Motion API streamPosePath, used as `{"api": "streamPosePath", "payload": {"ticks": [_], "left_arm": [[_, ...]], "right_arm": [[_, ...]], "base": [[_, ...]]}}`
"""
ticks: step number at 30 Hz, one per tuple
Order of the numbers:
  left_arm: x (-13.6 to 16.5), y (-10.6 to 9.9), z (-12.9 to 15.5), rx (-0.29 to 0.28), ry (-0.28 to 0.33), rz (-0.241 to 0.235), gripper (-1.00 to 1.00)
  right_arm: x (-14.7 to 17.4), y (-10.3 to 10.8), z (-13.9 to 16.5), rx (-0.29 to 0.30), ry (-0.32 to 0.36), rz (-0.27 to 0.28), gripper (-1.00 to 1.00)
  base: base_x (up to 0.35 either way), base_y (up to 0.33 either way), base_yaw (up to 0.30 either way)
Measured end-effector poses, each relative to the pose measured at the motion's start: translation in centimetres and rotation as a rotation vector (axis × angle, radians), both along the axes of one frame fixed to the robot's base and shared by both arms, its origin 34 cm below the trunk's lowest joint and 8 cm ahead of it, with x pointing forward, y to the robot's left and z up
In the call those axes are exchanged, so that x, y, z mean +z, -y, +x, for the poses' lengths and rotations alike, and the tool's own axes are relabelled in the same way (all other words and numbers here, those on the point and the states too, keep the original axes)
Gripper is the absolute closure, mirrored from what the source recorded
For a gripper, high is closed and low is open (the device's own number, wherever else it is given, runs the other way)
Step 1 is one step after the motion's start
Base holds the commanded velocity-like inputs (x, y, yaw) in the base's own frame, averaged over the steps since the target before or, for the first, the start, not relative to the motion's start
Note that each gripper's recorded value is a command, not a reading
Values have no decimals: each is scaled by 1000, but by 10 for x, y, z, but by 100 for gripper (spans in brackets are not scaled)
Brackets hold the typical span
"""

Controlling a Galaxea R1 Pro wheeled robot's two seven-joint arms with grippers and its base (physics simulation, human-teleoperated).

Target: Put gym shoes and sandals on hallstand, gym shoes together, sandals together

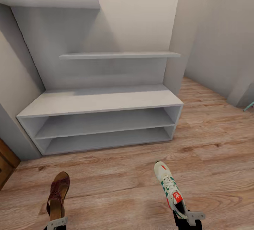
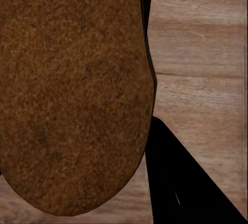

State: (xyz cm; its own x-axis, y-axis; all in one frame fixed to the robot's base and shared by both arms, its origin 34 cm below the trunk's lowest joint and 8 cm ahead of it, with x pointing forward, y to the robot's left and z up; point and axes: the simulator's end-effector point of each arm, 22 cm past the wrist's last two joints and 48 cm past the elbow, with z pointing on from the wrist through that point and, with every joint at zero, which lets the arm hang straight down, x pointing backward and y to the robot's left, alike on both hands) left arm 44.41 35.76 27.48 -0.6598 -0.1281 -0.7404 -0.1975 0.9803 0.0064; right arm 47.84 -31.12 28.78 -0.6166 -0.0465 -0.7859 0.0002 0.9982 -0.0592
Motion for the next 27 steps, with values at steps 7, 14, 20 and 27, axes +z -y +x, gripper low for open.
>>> {"api": "streamPosePath", "payload": {"ticks": [7,14,20,27], "left_arm": [[0,0,0,0,0,0,100],[0,0,0,0,0,0,100],[0,0,0,0,0,0,100],[0,0,0,0,0,0,100]], "right_arm": [[0,0,0,0,0,0,100],[0,2,0,-2,0,-2,100],[0,5,0,0,-1,-6,100],[0,3,0,1,0,-4,100]], "base": [[0,0,-287],[0,0,-80],[0,0,-1],[0,0,0]]}}
